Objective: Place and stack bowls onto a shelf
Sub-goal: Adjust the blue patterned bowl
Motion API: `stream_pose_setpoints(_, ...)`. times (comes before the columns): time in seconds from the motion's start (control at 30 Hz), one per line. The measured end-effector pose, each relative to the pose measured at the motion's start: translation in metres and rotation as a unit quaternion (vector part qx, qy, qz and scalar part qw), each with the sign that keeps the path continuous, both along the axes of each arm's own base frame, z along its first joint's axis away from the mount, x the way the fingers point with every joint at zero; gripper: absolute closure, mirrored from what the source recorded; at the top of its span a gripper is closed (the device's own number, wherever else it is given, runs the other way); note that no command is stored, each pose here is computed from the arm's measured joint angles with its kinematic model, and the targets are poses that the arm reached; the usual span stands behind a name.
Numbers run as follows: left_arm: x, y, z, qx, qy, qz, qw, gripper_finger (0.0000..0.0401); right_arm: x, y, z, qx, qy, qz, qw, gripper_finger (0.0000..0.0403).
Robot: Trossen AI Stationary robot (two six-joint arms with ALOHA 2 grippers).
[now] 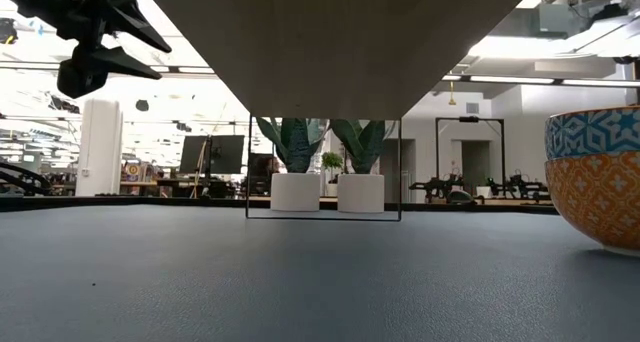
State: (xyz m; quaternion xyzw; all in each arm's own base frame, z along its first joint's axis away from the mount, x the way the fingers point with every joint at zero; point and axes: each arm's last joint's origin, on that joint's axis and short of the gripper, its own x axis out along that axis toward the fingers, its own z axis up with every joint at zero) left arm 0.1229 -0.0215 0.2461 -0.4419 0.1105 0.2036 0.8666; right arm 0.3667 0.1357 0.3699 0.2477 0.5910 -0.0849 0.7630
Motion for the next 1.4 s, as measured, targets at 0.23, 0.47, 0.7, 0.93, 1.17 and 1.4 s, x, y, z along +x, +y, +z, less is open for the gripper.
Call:
stream_pose_setpoints(0.23,0.000,0.000,-0.001,0.001,0.003,0.000,1.000,0.0236,0.001,-0.009,0.002,0.006,0.005,-0.033,0.999,0.0256)
stream_pose_setpoints(0.47,-0.001,0.000,-0.001,0.001,0.006,-0.001,1.000,0.0236,-0.001,-0.013,0.006,0.007,-0.002,-0.039,0.999,0.0268)
stream_pose_setpoints(0.7,-0.001,0.000,-0.001,0.002,0.008,-0.002,1.000,0.0236,-0.003,-0.014,0.010,0.009,-0.008,-0.038,0.999,0.0280)
stream_pose_setpoints(0.93,-0.001,0.000,-0.001,0.006,0.009,-0.004,1.000,0.0236,-0.007,-0.014,0.016,0.020,-0.016,-0.056,0.998,0.0272)
stream_pose_setpoints(1.17,-0.001,0.000,-0.002,0.006,0.010,-0.004,1.000,0.0236,-0.021,-0.017,0.035,0.027,-0.049,-0.078,0.995,0.0319)
stream_pose_setpoints(1.4,-0.001,0.000,-0.001,0.004,0.009,-0.003,1.000,0.0236,-0.025,-0.015,0.046,0.020,-0.095,-0.045,0.994,0.0385)
